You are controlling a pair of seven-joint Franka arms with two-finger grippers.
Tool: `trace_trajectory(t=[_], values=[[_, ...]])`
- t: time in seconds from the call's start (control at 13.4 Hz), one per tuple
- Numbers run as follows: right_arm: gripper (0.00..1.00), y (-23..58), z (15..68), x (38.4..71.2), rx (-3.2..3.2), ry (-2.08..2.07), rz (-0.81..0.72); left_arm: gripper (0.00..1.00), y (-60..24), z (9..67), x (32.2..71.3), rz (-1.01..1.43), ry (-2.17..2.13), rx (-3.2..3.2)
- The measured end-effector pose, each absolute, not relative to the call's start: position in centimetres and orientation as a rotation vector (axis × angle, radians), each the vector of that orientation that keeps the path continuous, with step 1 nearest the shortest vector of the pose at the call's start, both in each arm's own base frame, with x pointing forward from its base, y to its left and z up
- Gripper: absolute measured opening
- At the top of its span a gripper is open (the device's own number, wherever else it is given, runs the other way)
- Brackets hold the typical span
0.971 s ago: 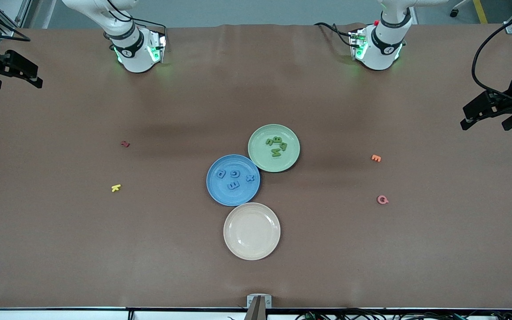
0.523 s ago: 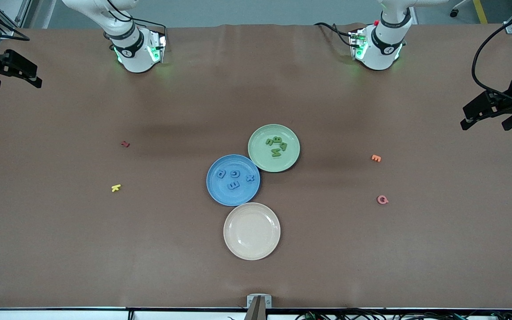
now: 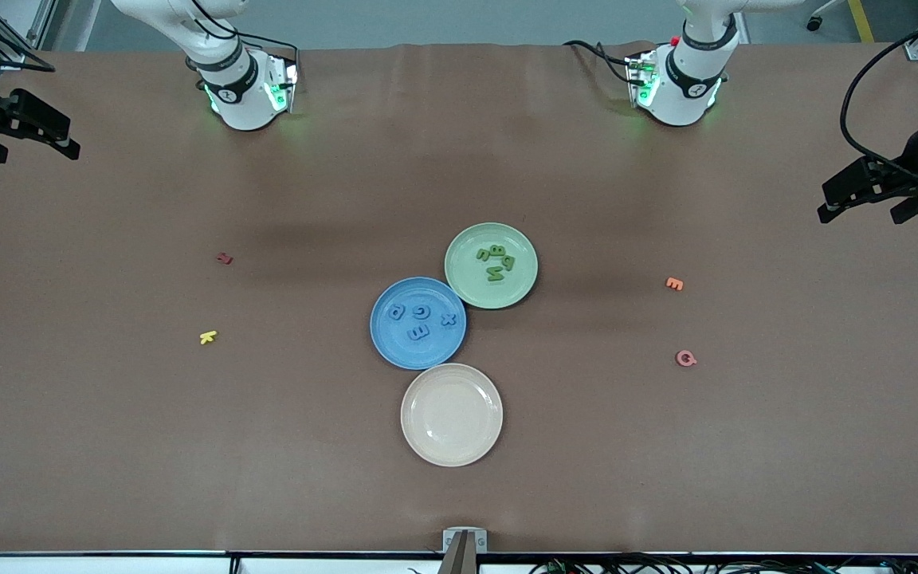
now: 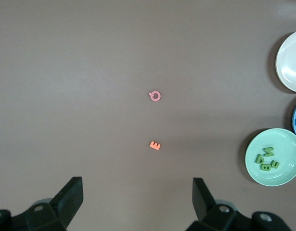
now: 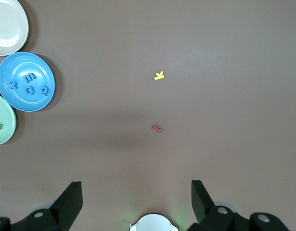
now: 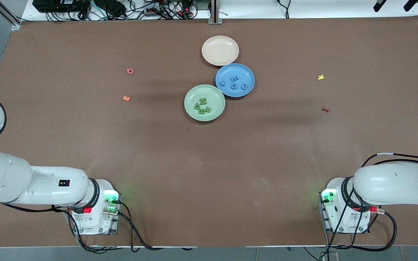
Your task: Sort letters by color into matching plates
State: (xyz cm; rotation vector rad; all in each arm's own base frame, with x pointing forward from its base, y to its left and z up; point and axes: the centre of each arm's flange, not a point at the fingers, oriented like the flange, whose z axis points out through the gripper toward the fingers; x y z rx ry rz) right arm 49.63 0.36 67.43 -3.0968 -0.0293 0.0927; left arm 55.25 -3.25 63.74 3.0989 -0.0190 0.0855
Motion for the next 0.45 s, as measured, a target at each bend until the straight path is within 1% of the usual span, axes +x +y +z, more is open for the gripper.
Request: trace_trajectory(t=[0.45], values=[[1.00,0.38,67.49,49.70,-3.096,-0.030,0.082,1.00,-3.26,63.71,55.22,0.081,-0.020,3.099]])
